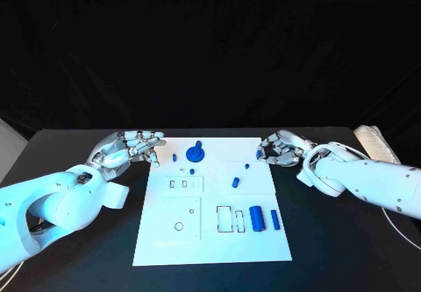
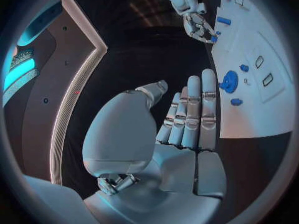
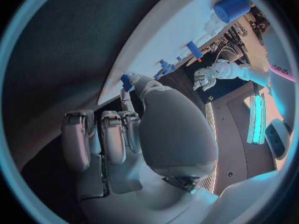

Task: Assemble the parts on the task board

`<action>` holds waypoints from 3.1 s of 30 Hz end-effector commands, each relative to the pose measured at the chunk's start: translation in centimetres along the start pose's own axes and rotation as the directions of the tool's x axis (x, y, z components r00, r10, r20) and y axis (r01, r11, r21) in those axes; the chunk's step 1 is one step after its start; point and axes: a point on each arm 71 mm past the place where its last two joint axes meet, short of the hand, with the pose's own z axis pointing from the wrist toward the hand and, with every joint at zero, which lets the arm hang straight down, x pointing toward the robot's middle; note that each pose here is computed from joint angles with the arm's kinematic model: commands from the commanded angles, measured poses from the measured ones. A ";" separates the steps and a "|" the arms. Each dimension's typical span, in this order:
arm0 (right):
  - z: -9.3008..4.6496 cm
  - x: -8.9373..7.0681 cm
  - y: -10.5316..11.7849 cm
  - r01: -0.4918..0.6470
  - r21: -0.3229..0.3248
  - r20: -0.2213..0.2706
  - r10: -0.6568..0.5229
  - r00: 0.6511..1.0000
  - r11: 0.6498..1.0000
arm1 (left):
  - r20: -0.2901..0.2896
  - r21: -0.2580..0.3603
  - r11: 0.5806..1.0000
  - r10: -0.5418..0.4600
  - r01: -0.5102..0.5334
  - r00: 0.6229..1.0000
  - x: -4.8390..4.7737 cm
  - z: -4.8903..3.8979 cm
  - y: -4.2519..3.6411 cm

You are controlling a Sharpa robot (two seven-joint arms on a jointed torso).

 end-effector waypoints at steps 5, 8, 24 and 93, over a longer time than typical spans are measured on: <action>0.0 0.4 0.0 0.011 0.003 -0.017 -0.011 1.000 1.000 | -0.020 0.013 1.000 -0.002 0.002 1.000 0.16 -0.02 -0.13; 0.1 0.4 0.1 0.011 0.004 -0.016 -0.011 1.000 1.000 | -0.020 0.012 1.000 -0.002 0.002 1.000 0.13 -0.04 -0.13; 0.2 0.3 0.4 0.007 0.008 0.028 -0.007 1.000 1.000 | -0.020 0.011 1.000 -0.002 0.002 1.000 0.10 -0.05 -0.12; 0.9 14.0 20.6 0.038 -0.115 -0.012 -0.040 0.999 0.993 | 0.001 -0.013 1.000 0.010 -0.010 1.000 -0.07 1.44 0.70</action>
